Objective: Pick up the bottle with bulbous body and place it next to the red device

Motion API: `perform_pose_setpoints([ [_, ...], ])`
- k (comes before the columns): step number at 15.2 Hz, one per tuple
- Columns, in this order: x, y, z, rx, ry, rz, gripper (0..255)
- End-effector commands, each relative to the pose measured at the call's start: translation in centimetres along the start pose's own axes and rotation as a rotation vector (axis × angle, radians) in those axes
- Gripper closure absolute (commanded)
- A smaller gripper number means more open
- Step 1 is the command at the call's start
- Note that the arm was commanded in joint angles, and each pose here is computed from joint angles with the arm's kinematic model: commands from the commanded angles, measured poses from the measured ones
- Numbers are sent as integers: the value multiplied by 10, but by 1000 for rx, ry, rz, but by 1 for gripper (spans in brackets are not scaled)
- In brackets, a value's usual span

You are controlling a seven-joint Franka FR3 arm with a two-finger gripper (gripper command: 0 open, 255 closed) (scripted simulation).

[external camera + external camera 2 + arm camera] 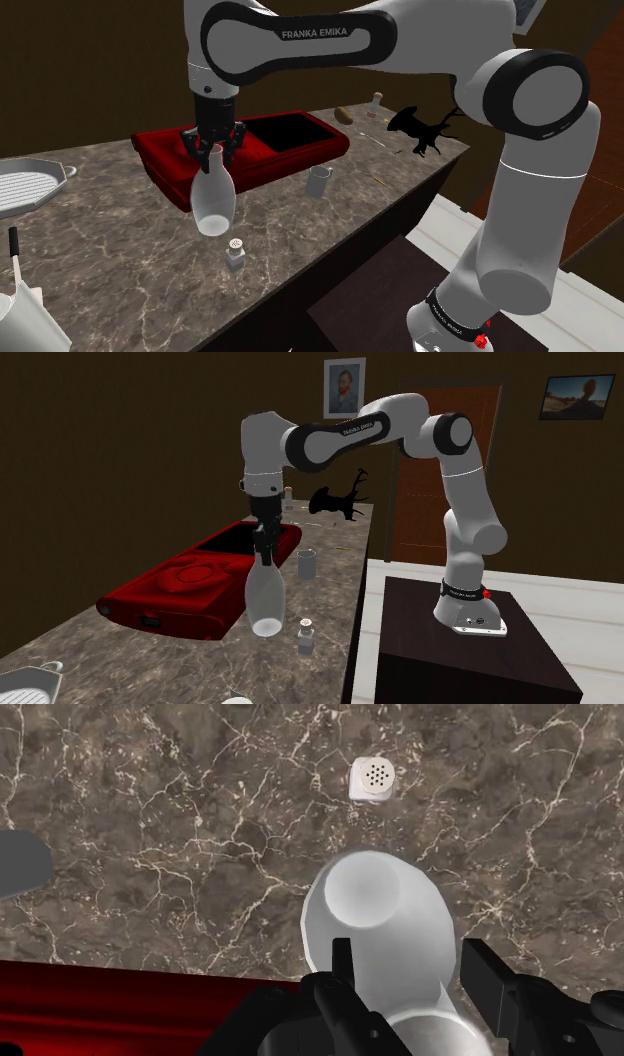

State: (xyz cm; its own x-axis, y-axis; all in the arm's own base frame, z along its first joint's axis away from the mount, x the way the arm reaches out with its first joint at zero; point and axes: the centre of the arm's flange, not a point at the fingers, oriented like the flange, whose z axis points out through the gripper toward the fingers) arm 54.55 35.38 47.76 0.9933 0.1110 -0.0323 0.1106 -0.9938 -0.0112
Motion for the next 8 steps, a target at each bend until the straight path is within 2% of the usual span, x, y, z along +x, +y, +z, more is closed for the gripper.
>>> perform_pose_setpoints([
  [1, 0, 0, -10, 0, 0, 0, 255],
  [8, -1, -1, -47, 0, 0, 0, 255],
])
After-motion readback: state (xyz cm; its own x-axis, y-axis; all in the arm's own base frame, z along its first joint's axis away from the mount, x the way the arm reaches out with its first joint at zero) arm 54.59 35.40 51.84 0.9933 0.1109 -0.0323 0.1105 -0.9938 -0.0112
